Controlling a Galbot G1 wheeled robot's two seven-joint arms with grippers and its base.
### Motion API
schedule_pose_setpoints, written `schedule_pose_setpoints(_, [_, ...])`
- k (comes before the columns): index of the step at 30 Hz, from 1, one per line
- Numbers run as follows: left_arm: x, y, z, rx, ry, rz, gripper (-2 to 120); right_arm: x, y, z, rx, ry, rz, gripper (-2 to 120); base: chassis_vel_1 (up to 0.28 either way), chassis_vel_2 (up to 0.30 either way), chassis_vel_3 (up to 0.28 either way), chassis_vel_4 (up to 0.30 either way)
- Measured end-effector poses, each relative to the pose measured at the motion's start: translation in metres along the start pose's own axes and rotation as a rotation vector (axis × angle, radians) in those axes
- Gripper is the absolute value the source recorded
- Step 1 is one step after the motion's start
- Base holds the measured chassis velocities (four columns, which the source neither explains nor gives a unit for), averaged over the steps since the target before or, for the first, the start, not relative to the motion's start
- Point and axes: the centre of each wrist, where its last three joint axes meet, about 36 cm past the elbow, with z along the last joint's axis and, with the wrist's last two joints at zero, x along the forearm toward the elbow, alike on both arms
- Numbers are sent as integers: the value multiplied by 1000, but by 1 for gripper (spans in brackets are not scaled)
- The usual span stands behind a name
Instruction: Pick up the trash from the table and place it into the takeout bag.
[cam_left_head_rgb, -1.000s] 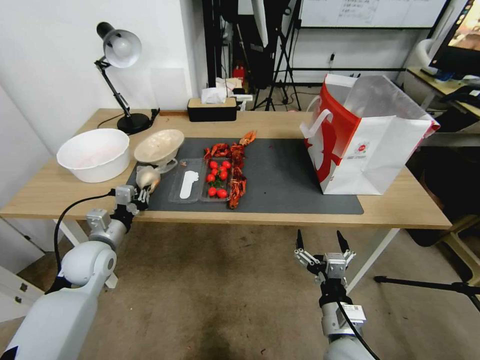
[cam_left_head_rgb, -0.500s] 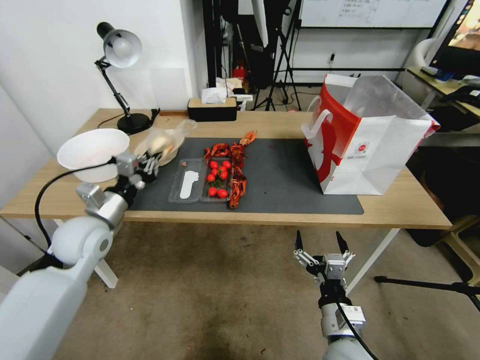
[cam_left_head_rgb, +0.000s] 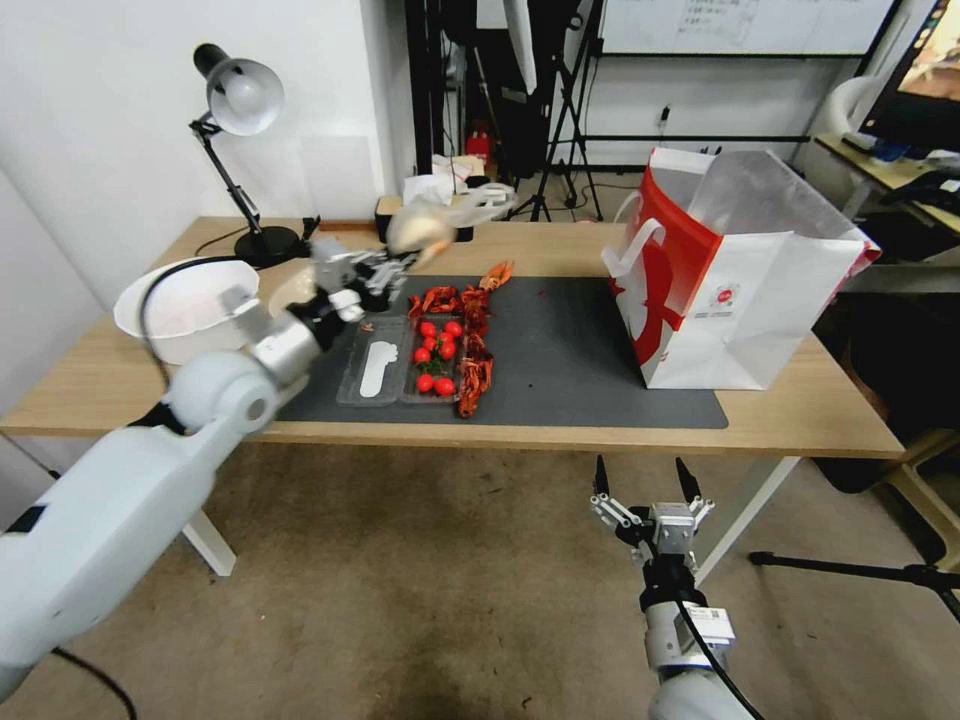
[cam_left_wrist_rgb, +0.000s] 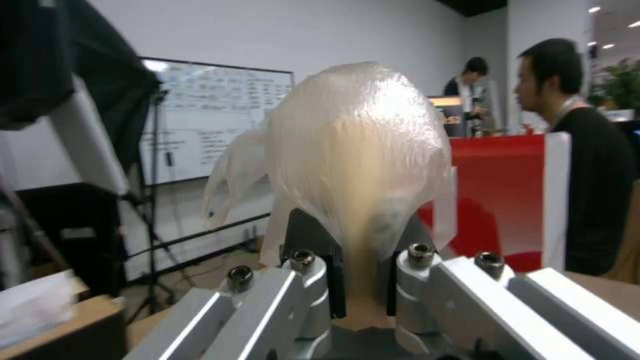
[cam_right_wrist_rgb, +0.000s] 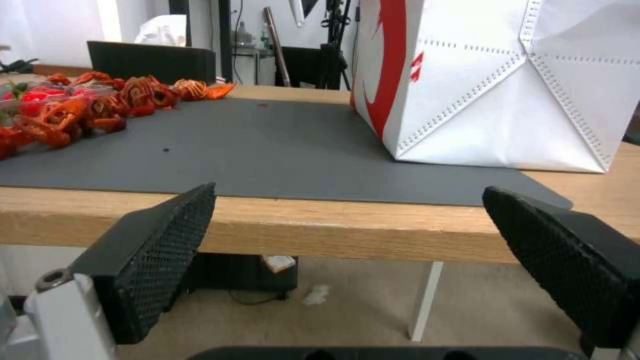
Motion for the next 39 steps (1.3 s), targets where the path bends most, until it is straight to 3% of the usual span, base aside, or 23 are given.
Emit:
schedule_pose_setpoints(9, [-51, -16, 4, 60, -10, 115, 6, -2, -4, 0, 8, -6, 6, 100, 0, 0, 0, 0])
schedule_pose_setpoints(13, [-107, -27, -3, 76, -36, 187, 6, -3, -5, 0, 16, -9, 6, 100, 0, 0, 0, 0])
schedule_pose_setpoints(17, [-138, -35, -6, 88, -50, 219, 6, -5, -6, 1, 20, -10, 7, 100, 0, 0, 0, 0])
schedule_pose_setpoints(20, [-188, -55, -17, 107, -62, 278, 6, -5, -7, 3, 24, -5, 10, 100, 0, 0, 0, 0])
schedule_pose_setpoints(22, [-200, -60, -20, 105, -62, 294, 6, -5, -7, 4, 25, -3, 11, 100, 0, 0, 0, 0])
schedule_pose_setpoints(23, [-225, -72, -25, 102, -62, 325, 6, -5, -8, 5, 27, -1, 14, 100, 0, 0, 0, 0])
schedule_pose_setpoints(24, [-225, -72, -25, 102, -62, 325, 6, -5, -8, 5, 27, -1, 14, 100, 0, 0, 0, 0])
schedule_pose_setpoints(27, [-267, -93, -24, 107, -37, 366, 6, -7, -9, 4, 28, -7, 17, 100, 0, 0, 0, 0])
schedule_pose_setpoints(39, [-326, -133, -16, 107, 11, 426, 6, -7, -8, 1, 23, -12, 29, 100, 0, 0, 0, 0])
